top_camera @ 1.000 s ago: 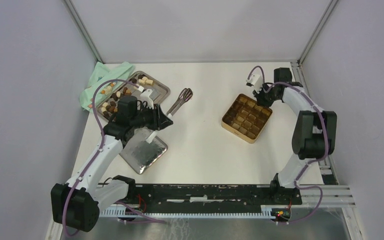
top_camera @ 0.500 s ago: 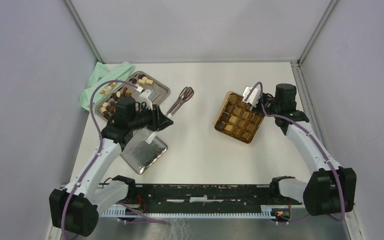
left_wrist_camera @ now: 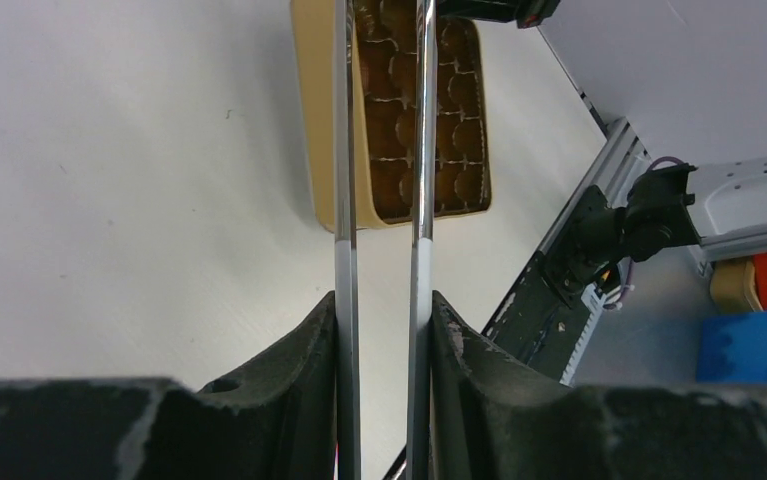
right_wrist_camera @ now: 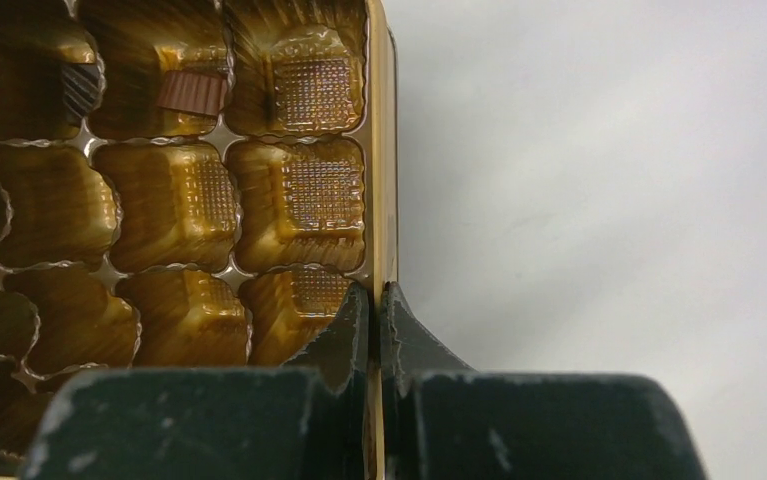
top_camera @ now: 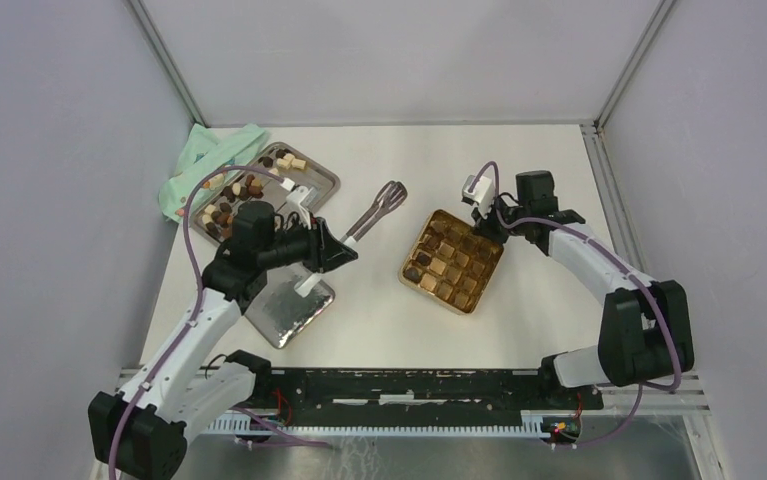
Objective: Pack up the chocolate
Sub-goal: Pick up the packing box from the center of the board, then place the packing box at the center of the board.
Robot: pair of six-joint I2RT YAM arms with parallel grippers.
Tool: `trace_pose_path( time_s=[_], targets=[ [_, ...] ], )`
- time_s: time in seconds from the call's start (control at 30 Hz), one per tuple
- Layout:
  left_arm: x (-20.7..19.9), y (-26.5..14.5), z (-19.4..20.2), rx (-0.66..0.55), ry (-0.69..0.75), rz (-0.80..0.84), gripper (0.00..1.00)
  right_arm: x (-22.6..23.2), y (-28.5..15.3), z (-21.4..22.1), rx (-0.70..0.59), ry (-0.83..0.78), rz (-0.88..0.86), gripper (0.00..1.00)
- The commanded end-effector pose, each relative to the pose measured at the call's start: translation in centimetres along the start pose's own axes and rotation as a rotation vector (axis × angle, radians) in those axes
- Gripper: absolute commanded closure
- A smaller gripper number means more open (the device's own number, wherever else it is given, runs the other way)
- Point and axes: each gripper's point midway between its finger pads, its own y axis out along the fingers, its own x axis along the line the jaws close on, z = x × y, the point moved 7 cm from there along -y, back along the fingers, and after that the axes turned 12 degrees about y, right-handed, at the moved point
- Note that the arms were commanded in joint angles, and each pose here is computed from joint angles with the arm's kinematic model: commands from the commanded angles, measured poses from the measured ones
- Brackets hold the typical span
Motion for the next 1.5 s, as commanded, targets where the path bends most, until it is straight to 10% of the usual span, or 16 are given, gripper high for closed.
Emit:
trace_pose_path(
  time_s=[0.0,0.43,0.8,1.03,1.47],
  targets=[
    [-1.5,0.4,-2.4,-0.061,-0.008,0.046,0.98,0.5,1.3,-1.2,-0.026,0.153,0.016,1.00],
    [-2.6,6.7,-0.5,0.164,-0.036,-0.069,0.98,1.0,4.4,2.9,0.118,0.314,0.059,0.90],
    [-3.1,10.0,0.7,0.318,0.006,-0.187,0.98,1.4,1.6,0.9,0.001,0.239,0.031,0.40],
    [-3.3,12.0,0.9,0.385,0.052,-0.224,0.97,0.7,-2.9,1.7,-0.212,0.251,0.013,0.36],
    [-3.3,14.8,0.6,0.446,0.090,-0.259,0.88,0.4,-4.1,3.0,-0.234,0.283,-0.005,0.35]
  ],
)
